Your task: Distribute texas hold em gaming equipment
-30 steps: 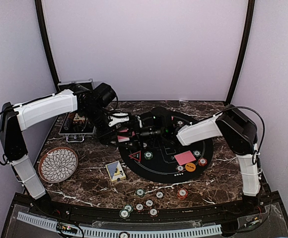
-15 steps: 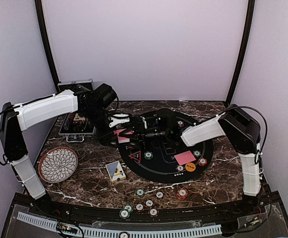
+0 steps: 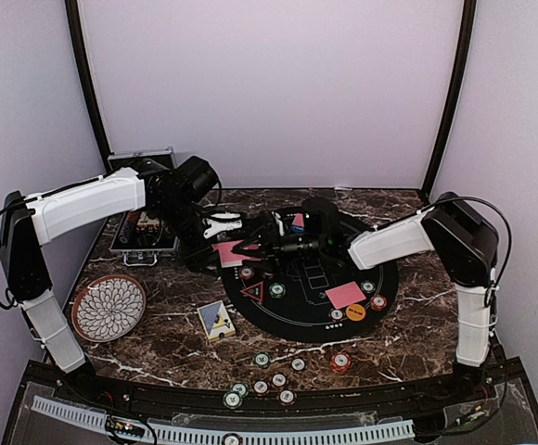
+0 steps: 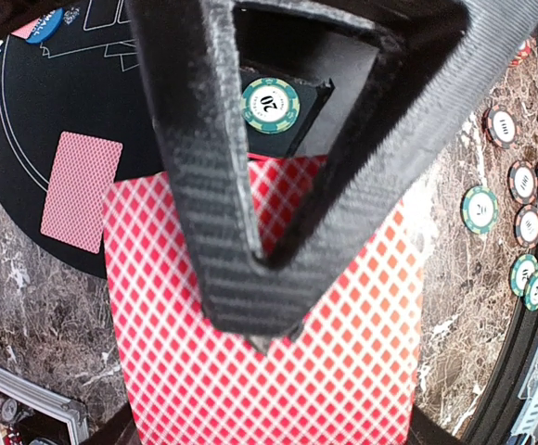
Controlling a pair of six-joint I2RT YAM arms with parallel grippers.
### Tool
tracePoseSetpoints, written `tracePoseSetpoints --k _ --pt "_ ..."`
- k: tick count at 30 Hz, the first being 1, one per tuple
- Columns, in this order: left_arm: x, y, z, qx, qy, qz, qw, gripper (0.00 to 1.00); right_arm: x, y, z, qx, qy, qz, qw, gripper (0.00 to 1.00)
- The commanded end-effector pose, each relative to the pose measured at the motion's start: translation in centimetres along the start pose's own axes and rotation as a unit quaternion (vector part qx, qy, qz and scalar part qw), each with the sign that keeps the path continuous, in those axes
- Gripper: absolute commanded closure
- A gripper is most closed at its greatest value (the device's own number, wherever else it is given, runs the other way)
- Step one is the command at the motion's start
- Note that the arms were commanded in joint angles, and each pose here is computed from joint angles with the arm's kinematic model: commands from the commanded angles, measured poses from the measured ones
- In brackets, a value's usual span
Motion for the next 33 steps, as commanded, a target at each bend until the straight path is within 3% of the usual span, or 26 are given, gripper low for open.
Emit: tracePoseSetpoints --k 1,21,27,30,33 --pt "-0.3 2.3 0.5 -0.024 -0.007 0.017 1.0 1.0 -0.5 1.2 -0.1 -0.005 -0.006 -0.022 1.0 0.62" --pt "-0.3 2.3 0.4 -0.02 -0.008 0.021 1.0 1.0 1.0 3.3 0.2 -0.017 0.007 -0.026 1.0 1.0" --pt "-0.2 2.2 0.3 -0.017 -0.009 0.02 1.0 1.0 1.9 4.2 0.2 -0.016 -0.01 0.019 1.0 1.0" --pt "-0.3 2.1 0.3 -0.016 -0.008 0.02 1.0 1.0 2.1 4.3 0.1 -0.013 -0.012 0.029 0.999 0.78" --pt "-0.3 2.2 0.3 -0.017 -0.008 0.02 1.0 1.0 1.8 4.4 0.1 -0.016 -0.013 0.018 1.0 0.71"
Point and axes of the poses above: each gripper's point midway between its finger pads, its own y axis back along the fingers, its own x axis along the line the jaws close on, z = x × y, the point moved 10 cm from there along y, back along the fingers, and after that the axes turned 13 degrees about -y, right-handed, at the moved point
